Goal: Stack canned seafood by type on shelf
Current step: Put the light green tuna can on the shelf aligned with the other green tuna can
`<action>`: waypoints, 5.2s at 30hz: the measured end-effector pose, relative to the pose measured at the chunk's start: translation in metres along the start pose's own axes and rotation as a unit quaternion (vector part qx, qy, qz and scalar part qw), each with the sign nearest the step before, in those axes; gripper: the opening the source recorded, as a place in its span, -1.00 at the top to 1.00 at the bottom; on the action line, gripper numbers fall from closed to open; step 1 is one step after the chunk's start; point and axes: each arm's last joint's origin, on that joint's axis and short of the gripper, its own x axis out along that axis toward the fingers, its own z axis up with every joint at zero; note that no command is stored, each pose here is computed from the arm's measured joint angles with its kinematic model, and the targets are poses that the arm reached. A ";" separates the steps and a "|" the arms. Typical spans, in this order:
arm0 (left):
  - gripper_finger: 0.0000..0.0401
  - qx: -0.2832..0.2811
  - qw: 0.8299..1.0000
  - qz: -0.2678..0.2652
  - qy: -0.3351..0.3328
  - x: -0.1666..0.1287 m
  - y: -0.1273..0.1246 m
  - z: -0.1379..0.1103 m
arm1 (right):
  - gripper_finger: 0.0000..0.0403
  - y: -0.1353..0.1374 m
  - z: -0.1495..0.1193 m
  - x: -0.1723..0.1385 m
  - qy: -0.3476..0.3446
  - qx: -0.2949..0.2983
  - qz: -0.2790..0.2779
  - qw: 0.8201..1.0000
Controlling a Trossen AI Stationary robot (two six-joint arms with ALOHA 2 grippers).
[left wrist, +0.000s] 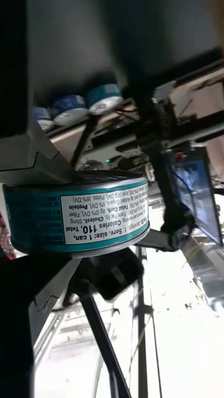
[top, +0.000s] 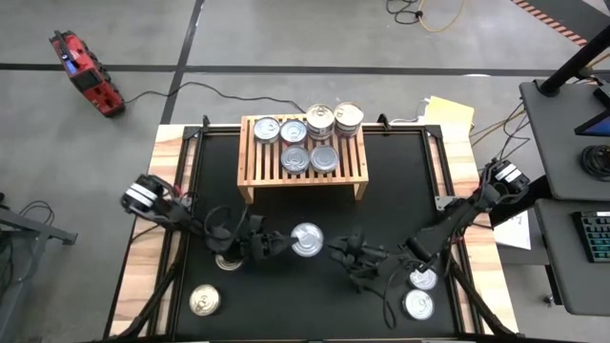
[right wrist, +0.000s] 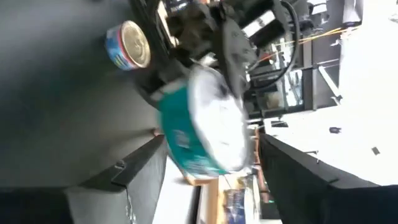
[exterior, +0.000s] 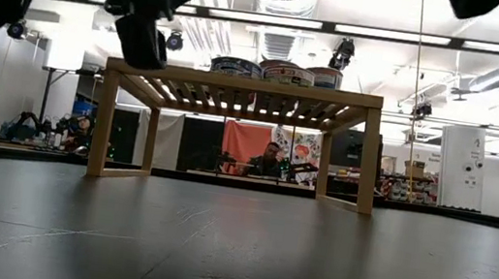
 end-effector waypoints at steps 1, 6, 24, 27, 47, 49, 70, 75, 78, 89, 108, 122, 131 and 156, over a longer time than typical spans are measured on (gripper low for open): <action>0.39 0.000 1.000 0.000 0.003 0.001 0.001 -0.002 | -0.20 -0.001 0.000 0.000 -0.003 -0.006 0.000 1.000; 0.39 0.000 1.000 -0.013 0.006 0.008 -0.003 -0.006 | -0.16 -0.001 0.001 0.001 -0.016 -0.016 0.009 1.000; 0.39 -0.008 0.999 -0.044 0.026 0.024 -0.011 -0.015 | 0.05 0.005 0.000 0.020 -0.002 -0.086 -0.009 0.996; 0.23 -0.009 0.999 -0.038 0.026 0.022 -0.009 -0.014 | 0.21 0.005 -0.001 0.020 0.001 -0.093 -0.010 0.996; -0.61 0.281 0.955 -0.076 0.049 0.026 -0.004 -0.001 | 0.36 -0.024 -0.007 0.003 0.055 0.010 -0.072 0.996; -0.58 0.333 0.939 -0.080 0.046 0.026 -0.004 -0.001 | 0.36 -0.032 -0.010 -0.003 0.062 0.041 -0.079 0.994; -0.37 0.769 0.627 0.032 0.119 0.033 -0.037 -0.021 | 0.35 0.020 -0.028 -0.010 0.093 0.216 0.142 0.962; -0.37 0.799 0.576 0.042 0.168 0.045 -0.042 -0.031 | 0.35 0.015 -0.023 -0.005 0.092 0.237 0.133 0.958; -0.37 0.813 0.552 0.045 0.181 0.050 -0.044 -0.035 | 0.33 0.012 -0.022 -0.005 0.091 0.242 0.132 0.957; -0.37 0.829 0.526 0.074 0.174 0.057 -0.032 -0.036 | 0.32 0.009 -0.019 -0.005 0.087 0.260 0.128 0.953; -0.08 0.827 0.532 0.087 0.156 0.068 -0.012 -0.033 | 0.34 0.014 -0.018 0.000 0.092 0.270 0.122 0.951; 0.40 0.825 0.533 0.088 0.169 0.066 -0.010 -0.034 | 0.27 0.014 -0.018 0.000 0.092 0.292 0.124 0.944; 0.40 0.822 0.533 0.098 0.176 0.065 -0.007 -0.034 | -0.07 0.015 -0.018 -0.001 0.090 0.346 0.145 0.922; 0.40 0.882 0.345 0.257 0.190 0.012 -0.069 -0.006 | -0.01 -0.004 -0.024 -0.019 0.094 0.370 0.150 0.912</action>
